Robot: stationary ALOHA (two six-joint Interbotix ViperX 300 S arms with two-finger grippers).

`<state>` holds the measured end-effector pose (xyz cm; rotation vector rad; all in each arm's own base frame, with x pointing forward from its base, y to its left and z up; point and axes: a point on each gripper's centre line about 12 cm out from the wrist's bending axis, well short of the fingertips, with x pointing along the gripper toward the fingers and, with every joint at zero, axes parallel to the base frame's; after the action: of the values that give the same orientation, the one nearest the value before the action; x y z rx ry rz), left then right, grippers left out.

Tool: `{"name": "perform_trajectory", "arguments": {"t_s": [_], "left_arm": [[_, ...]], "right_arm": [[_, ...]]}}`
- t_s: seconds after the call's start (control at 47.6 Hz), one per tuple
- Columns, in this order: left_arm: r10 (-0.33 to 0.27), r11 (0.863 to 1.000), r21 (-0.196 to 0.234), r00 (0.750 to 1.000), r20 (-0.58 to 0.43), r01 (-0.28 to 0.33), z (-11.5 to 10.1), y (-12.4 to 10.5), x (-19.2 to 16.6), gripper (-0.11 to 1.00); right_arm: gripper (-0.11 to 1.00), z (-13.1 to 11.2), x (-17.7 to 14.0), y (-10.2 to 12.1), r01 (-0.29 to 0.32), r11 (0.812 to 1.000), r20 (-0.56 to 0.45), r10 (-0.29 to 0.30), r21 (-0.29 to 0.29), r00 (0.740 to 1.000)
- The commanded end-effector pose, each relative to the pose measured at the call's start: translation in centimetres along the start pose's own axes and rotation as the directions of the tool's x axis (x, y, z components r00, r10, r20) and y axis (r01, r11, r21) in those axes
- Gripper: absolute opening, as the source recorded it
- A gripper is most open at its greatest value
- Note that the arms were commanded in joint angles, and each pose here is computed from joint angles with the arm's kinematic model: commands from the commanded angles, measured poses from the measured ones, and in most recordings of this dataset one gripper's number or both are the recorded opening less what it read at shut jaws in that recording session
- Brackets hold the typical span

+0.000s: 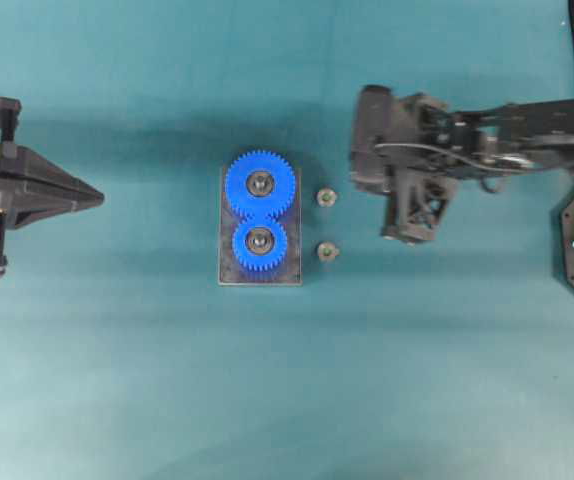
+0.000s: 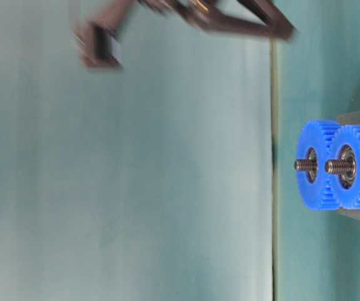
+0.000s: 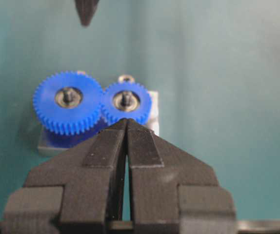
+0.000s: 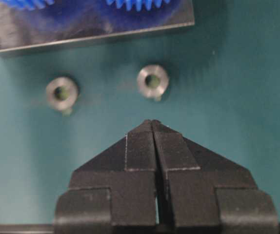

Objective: Insert the washer onto the shaft.
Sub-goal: 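Move the right gripper toward the two silver washers beside the gears, then lower the right gripper and grasp the upper silver washer, then carry the washer with the right gripper over the upper blue gear's shaft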

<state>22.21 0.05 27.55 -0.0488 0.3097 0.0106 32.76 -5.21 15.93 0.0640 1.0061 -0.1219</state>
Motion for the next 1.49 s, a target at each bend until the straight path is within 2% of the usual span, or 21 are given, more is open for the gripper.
{"name": "perform_trajectory", "arguments": {"t_s": [0.0, 0.105, 0.21, 0.294, 0.42, 0.462, 0.651, 1.029, 1.155, 1.303, 1.471], "left_arm": [[0.004, 1.000, 0.001, 0.999, 0.034, -0.004, 1.4, 0.1, 0.0, 0.01], [0.006, 1.000, 0.001, 0.999, 0.033, -0.006, 1.3, 0.1, -0.1, 0.01], [0.006, 1.000, 0.001, 0.999, 0.033, -0.006, 1.3, 0.1, -0.1, 0.01], [0.006, 1.000, 0.001, 1.000, 0.029, -0.006, 1.3, 0.1, -0.1, 0.01], [0.006, 1.000, 0.001, 1.000, 0.025, -0.006, 1.1, 0.1, 0.0, 0.01], [0.008, 1.000, 0.000, 1.000, 0.026, -0.008, 1.1, 0.2, 0.0, 0.01], [0.009, 1.000, 0.000, 1.000, 0.025, -0.009, 1.0, 0.2, -0.1, 0.01], [0.015, 1.000, -0.002, 1.000, 0.021, -0.015, 0.6, 0.3, -0.2, 0.01], [0.018, 1.000, -0.003, 1.000, 0.025, -0.018, 0.6, 0.4, -0.4, 0.01], [0.018, 1.000, -0.005, 0.999, 0.027, -0.018, 0.4, 0.4, -0.5, 0.01], [0.022, 1.000, -0.006, 0.999, 0.035, -0.022, 0.3, 0.5, -0.9, 0.01]], "right_arm": [[0.01, 1.1, 0.5, -0.2, 0.006, 1.000, 0.046, -0.005, -0.016, 0.999], [0.02, 1.2, 1.7, -0.3, 0.008, 1.000, 0.049, -0.007, -0.015, 0.999], [0.14, 1.0, 2.6, -0.2, 0.007, 1.000, 0.034, -0.006, -0.015, 0.999], [0.34, 1.1, 3.2, -0.3, 0.008, 1.000, 0.026, -0.008, -0.011, 1.000], [0.73, 0.9, 4.0, -0.4, 0.009, 1.000, 0.003, -0.009, -0.015, 1.000], [0.81, 0.9, 4.3, -0.4, 0.010, 1.000, 0.000, -0.010, -0.017, 1.000], [0.72, 1.0, 5.3, -0.5, 0.010, 1.000, -0.019, -0.010, -0.025, 1.000], [0.69, 0.5, 6.9, -0.9, 0.023, 0.997, -0.070, -0.028, -0.069, 0.997], [0.66, 0.5, 7.2, -1.1, 0.026, 0.997, -0.076, -0.032, -0.072, 0.997], [0.56, 0.2, 7.4, -1.1, 0.023, 0.997, -0.108, -0.031, -0.076, 0.994], [0.37, 0.0, 7.4, -0.7, 0.016, 0.996, -0.129, -0.027, -0.086, 0.991]]}}
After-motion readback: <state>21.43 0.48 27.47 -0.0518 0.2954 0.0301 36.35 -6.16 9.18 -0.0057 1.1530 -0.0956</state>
